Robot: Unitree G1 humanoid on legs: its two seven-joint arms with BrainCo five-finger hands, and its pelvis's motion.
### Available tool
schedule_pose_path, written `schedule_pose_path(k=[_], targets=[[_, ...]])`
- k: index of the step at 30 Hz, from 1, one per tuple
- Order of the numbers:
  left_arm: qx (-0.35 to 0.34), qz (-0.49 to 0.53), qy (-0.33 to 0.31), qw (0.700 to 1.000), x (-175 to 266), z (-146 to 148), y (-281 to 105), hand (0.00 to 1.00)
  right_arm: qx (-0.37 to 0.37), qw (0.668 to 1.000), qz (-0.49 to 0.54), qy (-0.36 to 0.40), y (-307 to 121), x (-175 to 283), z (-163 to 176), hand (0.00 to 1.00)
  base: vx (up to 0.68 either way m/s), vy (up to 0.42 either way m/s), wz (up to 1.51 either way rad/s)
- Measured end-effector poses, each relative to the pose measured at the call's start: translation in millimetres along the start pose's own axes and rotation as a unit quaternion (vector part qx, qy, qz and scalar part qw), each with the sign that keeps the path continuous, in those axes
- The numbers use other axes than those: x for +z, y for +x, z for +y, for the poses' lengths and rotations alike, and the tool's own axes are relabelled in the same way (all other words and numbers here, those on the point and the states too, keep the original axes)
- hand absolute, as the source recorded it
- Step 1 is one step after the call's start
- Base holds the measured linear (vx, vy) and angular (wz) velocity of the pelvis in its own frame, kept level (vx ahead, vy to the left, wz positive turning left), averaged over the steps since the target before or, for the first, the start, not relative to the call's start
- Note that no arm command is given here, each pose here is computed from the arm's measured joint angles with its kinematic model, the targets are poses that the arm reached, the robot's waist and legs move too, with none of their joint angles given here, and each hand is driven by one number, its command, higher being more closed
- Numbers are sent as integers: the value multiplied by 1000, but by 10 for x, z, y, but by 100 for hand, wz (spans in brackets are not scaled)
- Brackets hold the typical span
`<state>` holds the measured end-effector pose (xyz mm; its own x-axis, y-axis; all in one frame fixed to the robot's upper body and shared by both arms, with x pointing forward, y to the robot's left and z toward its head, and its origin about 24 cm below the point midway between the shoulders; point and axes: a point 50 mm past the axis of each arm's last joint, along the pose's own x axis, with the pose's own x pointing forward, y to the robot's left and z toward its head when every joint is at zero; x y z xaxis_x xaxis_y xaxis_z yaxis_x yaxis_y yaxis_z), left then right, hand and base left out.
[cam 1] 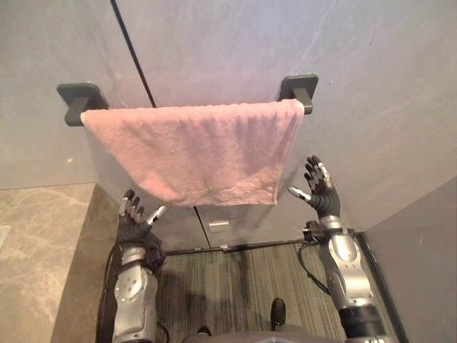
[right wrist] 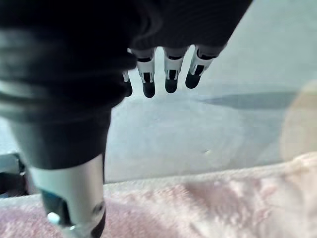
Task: Organize washtable
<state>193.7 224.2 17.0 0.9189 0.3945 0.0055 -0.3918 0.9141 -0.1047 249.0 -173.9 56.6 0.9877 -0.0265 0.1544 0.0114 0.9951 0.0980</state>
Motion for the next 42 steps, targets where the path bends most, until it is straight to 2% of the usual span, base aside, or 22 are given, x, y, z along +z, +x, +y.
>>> schedule_pose_path(k=[6, 10, 13, 15, 17, 21, 24, 25, 30, 33, 42], targets=[[-40, 46, 20, 998, -156, 114, -217, 0, 13, 999, 34, -4, -285, -126, -69, 0, 0, 0, 0], [-87, 56, 27, 994, -141, 224, -268, 0, 60, 996, 69, -7, -454, -247, -9, 0, 0, 0, 0], [-157, 51, -25, 986, -51, 232, -288, 0, 116, 989, 88, 7, -538, -295, 54, 0, 0, 0, 0], [-230, 46, -93, 968, 57, 151, -317, 0, 165, 982, 89, 39, -553, -270, 135, 0, 0, 0, 0], [-287, 41, -127, 949, 151, 74, -317, 0, 218, 972, 76, 53, -540, -182, 242, 0, 0, 0, 0], [-404, 27, -173, 898, 344, -103, -281, 0, 346, 929, 57, 115, -484, -12, 493, 0, 0, 0, 0], [-444, 5, -190, 876, 470, -185, -236, 0, 378, 913, 54, 144, -438, 33, 585, 0, -8, -1, -1], [-464, -1, -197, 863, 528, -209, -214, 0, 406, 898, 50, 160, -405, 71, 665, 0, -20, -2, -5], [-513, -9, -245, 822, 635, -347, -205, 0, 450, 870, 45, 195, -332, 154, 848, 0, -18, 2, -11], [-525, -21, -259, 810, 690, -433, -162, 0, 456, 863, 46, 212, -323, 167, 904, 0, -7, -1, -1], [-518, -54, -275, 808, 781, -558, -54, 0, 465, 859, 37, 212, -129, 182, 1097, 0, -11, -2, -3]])
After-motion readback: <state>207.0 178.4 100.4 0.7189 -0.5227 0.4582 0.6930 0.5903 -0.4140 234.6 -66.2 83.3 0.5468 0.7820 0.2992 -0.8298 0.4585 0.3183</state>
